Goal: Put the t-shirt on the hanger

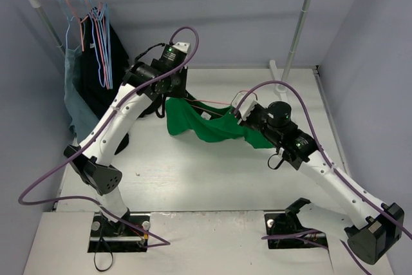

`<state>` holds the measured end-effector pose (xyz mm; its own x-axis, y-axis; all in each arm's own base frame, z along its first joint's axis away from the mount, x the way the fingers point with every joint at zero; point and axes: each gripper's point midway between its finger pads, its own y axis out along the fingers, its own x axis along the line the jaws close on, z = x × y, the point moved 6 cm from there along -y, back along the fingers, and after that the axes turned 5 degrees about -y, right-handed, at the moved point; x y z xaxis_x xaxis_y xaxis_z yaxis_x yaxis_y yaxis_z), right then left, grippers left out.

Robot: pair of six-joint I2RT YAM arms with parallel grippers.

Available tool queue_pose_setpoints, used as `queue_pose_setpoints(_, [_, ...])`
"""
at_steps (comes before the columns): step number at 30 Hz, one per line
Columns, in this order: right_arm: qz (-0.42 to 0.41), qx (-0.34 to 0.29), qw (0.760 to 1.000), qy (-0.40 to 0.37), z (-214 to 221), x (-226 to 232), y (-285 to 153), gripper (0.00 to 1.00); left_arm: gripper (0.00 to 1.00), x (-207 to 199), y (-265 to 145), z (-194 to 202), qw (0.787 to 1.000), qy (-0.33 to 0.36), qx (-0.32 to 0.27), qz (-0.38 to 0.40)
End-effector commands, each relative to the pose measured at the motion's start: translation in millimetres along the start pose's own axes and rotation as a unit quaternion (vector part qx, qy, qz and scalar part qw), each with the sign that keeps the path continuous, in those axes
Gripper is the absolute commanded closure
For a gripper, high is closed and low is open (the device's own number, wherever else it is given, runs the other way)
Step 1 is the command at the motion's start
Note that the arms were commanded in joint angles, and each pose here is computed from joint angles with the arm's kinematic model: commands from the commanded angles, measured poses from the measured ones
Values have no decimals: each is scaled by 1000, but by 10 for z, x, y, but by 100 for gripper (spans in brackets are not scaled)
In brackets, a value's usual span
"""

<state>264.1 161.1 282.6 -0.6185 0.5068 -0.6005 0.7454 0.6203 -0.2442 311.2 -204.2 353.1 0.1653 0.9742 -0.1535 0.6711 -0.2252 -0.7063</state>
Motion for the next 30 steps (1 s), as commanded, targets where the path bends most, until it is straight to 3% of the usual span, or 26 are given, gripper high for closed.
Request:
queue_pose_setpoints(1, [56, -79, 995, 10, -403, -269, 54, 100, 100, -131, -137, -89, 999, -25, -33, 22])
queue_pose_setpoints(7, [57, -103, 993, 21, -450, -223, 120, 100, 100, -336, -110, -52, 998, -17, -51, 31])
queue_pose_setpoints(14, [30, -113, 992, 37, -392, -73, 107, 100, 100, -397, 33, -8, 998, 22, -25, 44])
queue_pose_setpoints(15, [32, -114, 992, 40, -361, -47, 92, 100, 95, -409, 54, 18, 998, 26, -19, 51])
queue_pose_setpoints(20, [32, -109, 992, 57, -240, 52, 65, 100, 89, -389, 134, 132, 998, 41, -9, 56])
queue_pose_setpoints(30, [5, -125, 989, 76, -152, 213, 75, 100, 68, -377, 63, -14, 992, 87, -45, 79])
